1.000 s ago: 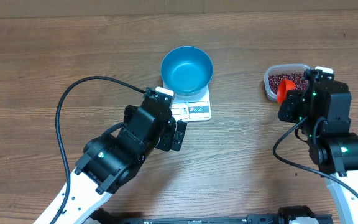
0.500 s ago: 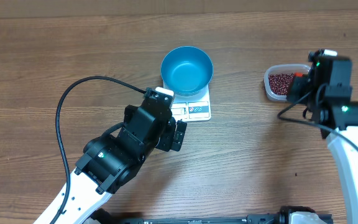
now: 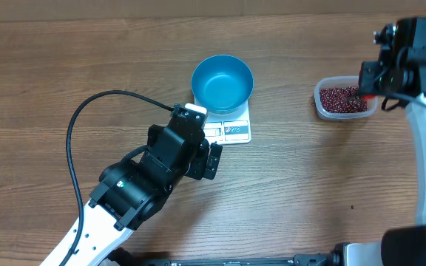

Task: Scoop item into bowl and weigh 150g on scale
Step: 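Raise the right gripper and lower the red scoop into the bean container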

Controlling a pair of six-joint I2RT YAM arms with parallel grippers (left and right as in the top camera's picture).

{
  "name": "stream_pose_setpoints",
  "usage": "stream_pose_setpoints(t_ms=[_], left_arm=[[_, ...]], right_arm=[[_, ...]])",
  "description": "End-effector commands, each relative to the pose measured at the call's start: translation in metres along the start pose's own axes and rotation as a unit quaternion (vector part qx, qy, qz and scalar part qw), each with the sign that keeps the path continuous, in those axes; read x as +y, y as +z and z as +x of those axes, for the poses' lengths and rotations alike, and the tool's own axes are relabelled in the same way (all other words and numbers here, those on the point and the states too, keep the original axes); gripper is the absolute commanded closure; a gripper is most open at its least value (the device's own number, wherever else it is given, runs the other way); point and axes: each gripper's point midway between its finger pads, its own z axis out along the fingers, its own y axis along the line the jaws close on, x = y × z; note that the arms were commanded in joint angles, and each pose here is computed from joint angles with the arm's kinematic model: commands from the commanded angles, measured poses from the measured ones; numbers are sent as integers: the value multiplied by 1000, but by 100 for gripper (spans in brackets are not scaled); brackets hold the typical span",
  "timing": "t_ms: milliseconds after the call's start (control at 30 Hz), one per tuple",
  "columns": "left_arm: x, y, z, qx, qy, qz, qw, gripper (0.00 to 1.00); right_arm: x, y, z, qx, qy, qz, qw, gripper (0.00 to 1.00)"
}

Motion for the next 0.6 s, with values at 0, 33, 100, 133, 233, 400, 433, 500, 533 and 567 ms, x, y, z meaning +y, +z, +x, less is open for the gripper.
stream_pose_setpoints(t_ms=[0, 33, 100, 133, 233, 400, 433, 500, 533, 567], left_arm=[[-1, 1, 0, 2, 9, 2, 1000, 0], [-1, 1, 0, 2, 9, 2, 1000, 0], [-1, 1, 0, 2, 9, 2, 1000, 1], [-1, 1, 0, 2, 9, 2, 1000, 0], [-1, 1, 0, 2, 9, 2, 1000, 0], [-1, 1, 0, 2, 9, 2, 1000, 0], [-1, 1, 0, 2, 9, 2, 1000, 1], [-1, 1, 0, 2, 9, 2, 1000, 1], [-1, 1, 0, 2, 9, 2, 1000, 1], [-1, 1, 0, 2, 9, 2, 1000, 1]], right_arm=[[-2, -2, -23, -6, -28, 1, 1000, 96], [-2, 1, -24, 0, -33, 1, 999, 97], [-3, 12, -26, 16, -39, 0, 999, 96], [-3, 18, -25, 25, -40, 0, 999, 96], [-5, 36, -20, 50, -39, -1, 998, 96], [-5, 50, -11, 76, -56, -2, 996, 96], [-6, 51, -11, 75, -54, 0, 996, 96], [-10, 52, -12, 74, -50, 2, 996, 96], [-11, 52, -12, 74, -49, 3, 996, 96], [-13, 52, -11, 75, -46, 4, 996, 96]])
